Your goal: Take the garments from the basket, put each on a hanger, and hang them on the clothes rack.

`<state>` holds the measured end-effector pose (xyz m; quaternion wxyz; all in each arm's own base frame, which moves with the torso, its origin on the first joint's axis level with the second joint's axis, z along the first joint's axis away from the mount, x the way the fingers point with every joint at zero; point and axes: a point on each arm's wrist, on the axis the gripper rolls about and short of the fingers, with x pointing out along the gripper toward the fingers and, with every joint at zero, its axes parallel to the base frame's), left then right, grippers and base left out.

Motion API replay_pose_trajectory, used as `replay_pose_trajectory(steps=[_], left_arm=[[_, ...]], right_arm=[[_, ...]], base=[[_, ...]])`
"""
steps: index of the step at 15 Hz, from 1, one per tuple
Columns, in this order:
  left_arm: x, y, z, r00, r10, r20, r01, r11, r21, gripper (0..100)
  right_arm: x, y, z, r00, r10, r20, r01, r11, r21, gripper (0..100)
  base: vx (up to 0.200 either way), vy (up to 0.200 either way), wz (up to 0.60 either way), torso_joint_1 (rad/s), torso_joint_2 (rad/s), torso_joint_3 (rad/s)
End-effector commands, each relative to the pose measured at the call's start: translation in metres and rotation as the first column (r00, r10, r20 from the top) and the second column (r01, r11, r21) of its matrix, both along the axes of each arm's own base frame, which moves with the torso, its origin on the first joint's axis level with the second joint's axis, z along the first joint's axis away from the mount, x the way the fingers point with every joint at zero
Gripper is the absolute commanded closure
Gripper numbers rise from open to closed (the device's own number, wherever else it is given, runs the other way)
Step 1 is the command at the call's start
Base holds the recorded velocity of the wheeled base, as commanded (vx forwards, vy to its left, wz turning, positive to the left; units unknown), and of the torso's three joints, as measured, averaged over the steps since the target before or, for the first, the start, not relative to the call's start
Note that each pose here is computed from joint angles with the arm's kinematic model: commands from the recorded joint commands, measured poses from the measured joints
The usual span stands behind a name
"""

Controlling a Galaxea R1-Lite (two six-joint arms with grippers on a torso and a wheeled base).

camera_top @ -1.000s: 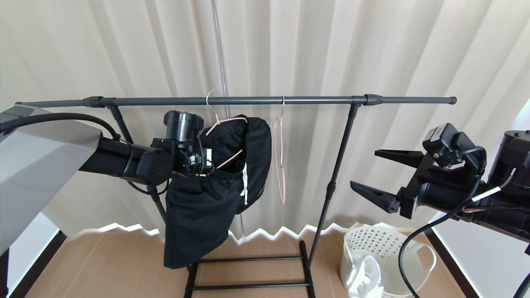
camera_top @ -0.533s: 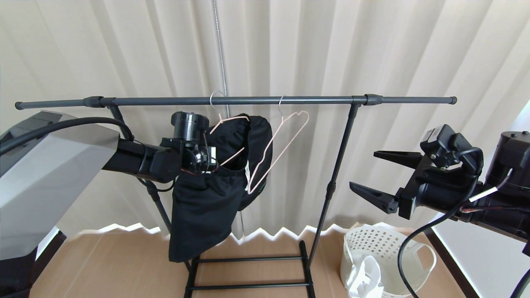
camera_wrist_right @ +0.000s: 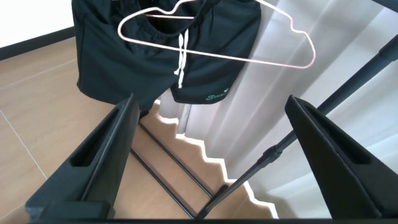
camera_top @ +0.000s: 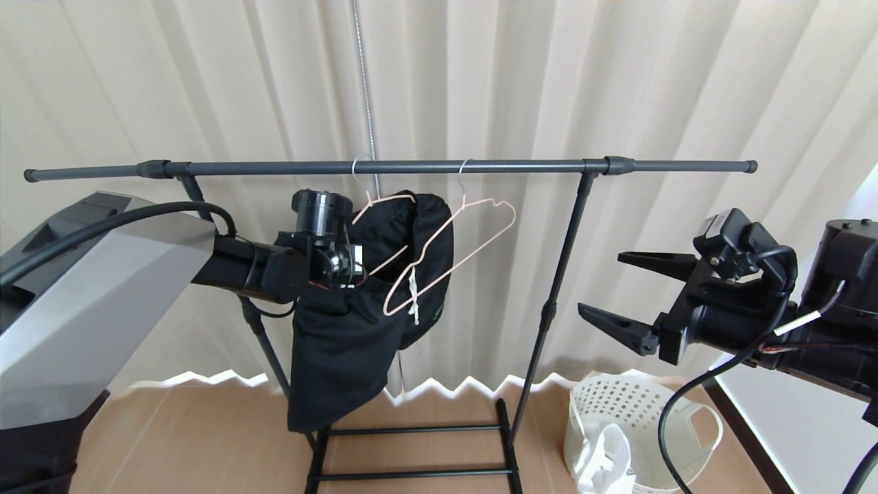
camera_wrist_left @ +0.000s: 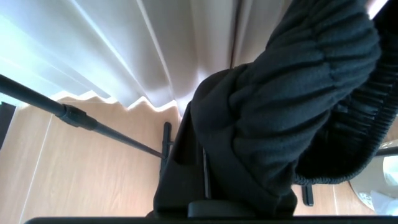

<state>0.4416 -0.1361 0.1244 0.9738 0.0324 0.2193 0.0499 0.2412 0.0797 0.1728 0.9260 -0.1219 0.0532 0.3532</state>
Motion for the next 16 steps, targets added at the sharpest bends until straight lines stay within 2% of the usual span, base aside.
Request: replay_pose_trajectory(steps=[1,5,6,8,11,12,15,16], left_arm=[[0.001,-0.001,-0.006,1.0,-0.001,-0.011,0.001,1.0,0.003,100],[0.002,-0.001,-0.006,1.0,-0.001,-0.012,0.001,1.0,0.004,100],[0.001,-0.001,-0.006,1.0,-0.001,-0.012,0.001,1.0,0.004,0],[-0.001,0.0,-0.004,1.0,-0.001,-0.012,0.001,1.0,0.004,0],[-0.021,0.003,0.031,0.999,-0.013,0.041,0.013,1.0,-0.011,0],[-0.026,0.004,0.036,0.999,-0.015,0.042,0.015,1.0,-0.01,0],[-0.07,0.015,0.072,0.999,-0.034,0.026,0.034,0.999,-0.007,0],[-0.089,0.018,0.08,0.999,-0.044,0.024,0.044,0.999,-0.008,0]], right_arm=[[0.001,0.0,-0.001,1.0,0.001,-0.001,-0.001,1.0,-0.001,0],[0.001,0.0,-0.001,1.0,0.001,-0.003,-0.001,1.0,-0.002,0],[0.001,0.0,0.0,1.0,0.001,-0.001,-0.001,1.0,0.0,0],[0.001,0.001,-0.001,1.0,0.001,-0.004,-0.001,1.0,-0.001,0],[-0.001,0.0,0.004,1.0,0.001,0.014,-0.001,1.0,0.005,0],[-0.001,0.0,0.005,1.0,-0.001,0.02,0.0,1.0,0.006,0],[0.001,0.0,0.014,0.999,-0.027,0.041,0.026,0.999,0.02,0],[0.001,0.0,0.02,0.997,-0.066,0.033,0.064,0.997,0.052,0]], base=[[0.0,0.0,0.0,0.0,0.0,0.0],[0.0,0.0,0.0,0.0,0.0,0.0],[0.0,0.0,0.0,0.0,0.0,0.0],[0.0,0.0,0.0,0.0,0.0,0.0],[0.0,0.0,0.0,0.0,0.0,0.0],[0.0,0.0,0.0,0.0,0.0,0.0],[0.0,0.0,0.0,0.0,0.0,0.0],[0.0,0.0,0.0,0.0,0.0,0.0]])
